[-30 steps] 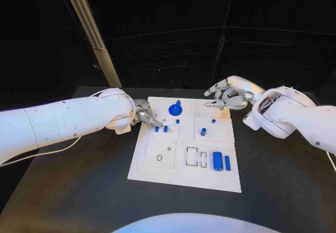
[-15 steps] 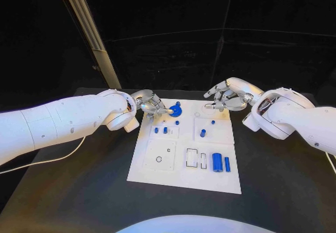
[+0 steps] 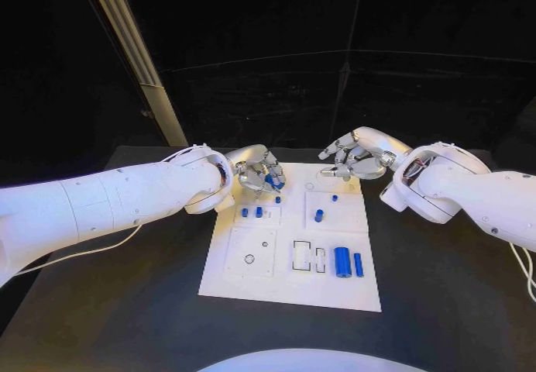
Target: Assemble the parts on the task board
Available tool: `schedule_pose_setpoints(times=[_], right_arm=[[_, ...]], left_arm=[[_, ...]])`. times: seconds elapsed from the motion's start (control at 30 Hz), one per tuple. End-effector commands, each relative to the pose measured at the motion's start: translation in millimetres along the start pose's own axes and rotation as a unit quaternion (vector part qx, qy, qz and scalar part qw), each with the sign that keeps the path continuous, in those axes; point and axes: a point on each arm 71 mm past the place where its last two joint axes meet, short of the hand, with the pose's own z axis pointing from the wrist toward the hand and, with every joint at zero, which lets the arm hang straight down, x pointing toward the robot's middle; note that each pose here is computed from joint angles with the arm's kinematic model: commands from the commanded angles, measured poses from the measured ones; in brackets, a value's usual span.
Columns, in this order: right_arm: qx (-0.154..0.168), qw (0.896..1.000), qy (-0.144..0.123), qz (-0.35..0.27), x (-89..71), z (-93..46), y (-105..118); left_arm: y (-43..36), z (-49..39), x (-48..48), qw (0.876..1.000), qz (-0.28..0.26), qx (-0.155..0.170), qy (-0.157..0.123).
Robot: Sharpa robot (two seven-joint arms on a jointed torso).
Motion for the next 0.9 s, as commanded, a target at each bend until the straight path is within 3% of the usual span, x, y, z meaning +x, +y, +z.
schedule_pose_setpoints(times=[0.03, 0.33, 0.9], right_arm=[[-0.007, 1.0, -0.003, -0.001, -0.5, 1.2, 2], [-0.009, 1.0, -0.004, -0.001, 0.1, 2.2, 3], [-0.012, 1.0, -0.002, 0.0, 1.4, 4.0, 5]], left_arm=[[-4.9, 4.7, 3.8, 0.993, 0.115, 0.025, 0.017], [-4.8, 15.2, 10.5, 0.982, 0.182, 0.011, 0.039], [-7.7, 24.1, 21.7, 0.976, 0.212, -0.005, 0.058]])
